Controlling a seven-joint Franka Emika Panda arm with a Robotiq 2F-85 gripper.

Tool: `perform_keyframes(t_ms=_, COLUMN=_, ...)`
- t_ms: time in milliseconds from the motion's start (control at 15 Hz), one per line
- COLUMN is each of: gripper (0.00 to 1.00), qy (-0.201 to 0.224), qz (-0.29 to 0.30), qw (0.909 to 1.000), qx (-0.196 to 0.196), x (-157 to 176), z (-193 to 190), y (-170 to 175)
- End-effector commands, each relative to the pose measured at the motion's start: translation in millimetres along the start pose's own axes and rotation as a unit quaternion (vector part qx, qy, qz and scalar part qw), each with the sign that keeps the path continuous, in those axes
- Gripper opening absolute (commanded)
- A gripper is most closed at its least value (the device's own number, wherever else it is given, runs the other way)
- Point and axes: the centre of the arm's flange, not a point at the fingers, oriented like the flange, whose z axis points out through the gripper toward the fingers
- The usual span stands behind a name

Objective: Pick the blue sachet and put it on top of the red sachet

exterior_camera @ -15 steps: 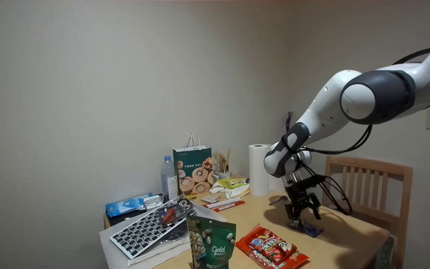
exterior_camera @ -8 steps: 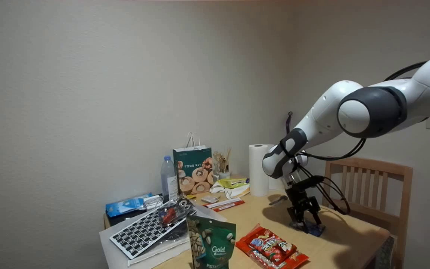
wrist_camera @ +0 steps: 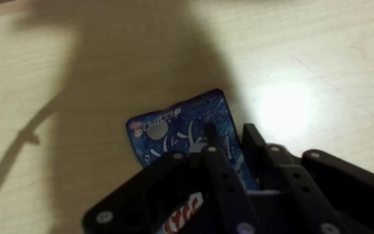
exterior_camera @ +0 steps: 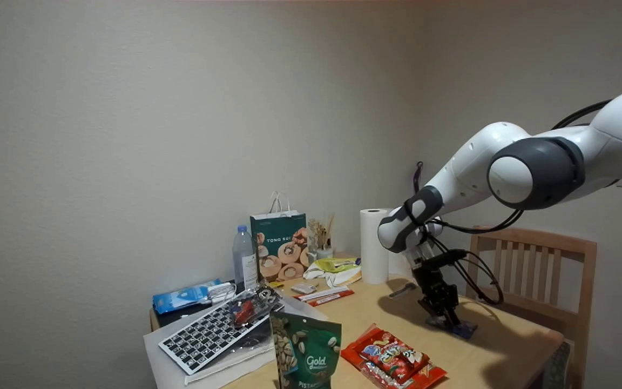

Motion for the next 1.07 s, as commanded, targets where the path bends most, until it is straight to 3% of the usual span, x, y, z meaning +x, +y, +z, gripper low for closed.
perform_keyframes(t_ms=0, gripper=0.06, qy=-0.008, qz=-0.011, qw=0.9999, qx=0.008, x=4.5, z=-5.7, y=6.3)
perform_keyframes(t_ms=67, gripper=0.03, qy=0.001, qz=-0.002, qw=1.0, qx=-0.002, x=0.6, z=-6.3, y=5.7)
perform_keyframes(t_ms=133, gripper=0.32, qy=0.006, qz=0.009, qw=0.9999, qx=-0.006, x=-3.2, z=-7.4, y=5.2)
perform_keyframes(t_ms=200, gripper=0.04, qy=0.001, qz=0.002, qw=1.0, qx=0.0, x=0.9, z=-4.2, y=0.9)
perform_keyframes(t_ms=333, gripper=0.11, qy=0.002, qz=0.002, qw=1.0, qx=0.0, x=0.9, z=-4.8, y=1.6)
perform_keyframes(t_ms=400, gripper=0.43, qy=0.002, qz=0.003, qw=1.0, qx=0.0, x=0.9, z=-4.8, y=1.7)
perform_keyframes(t_ms=800, gripper=0.81, qy=0.045, qz=0.015, qw=0.9989, qx=-0.003, x=6.2, z=-13.5, y=17.3)
perform_keyframes(t_ms=1000, gripper=0.98, qy=0.096, qz=0.052, qw=0.9939, qx=-0.014, x=12.5, z=-23.4, y=32.4)
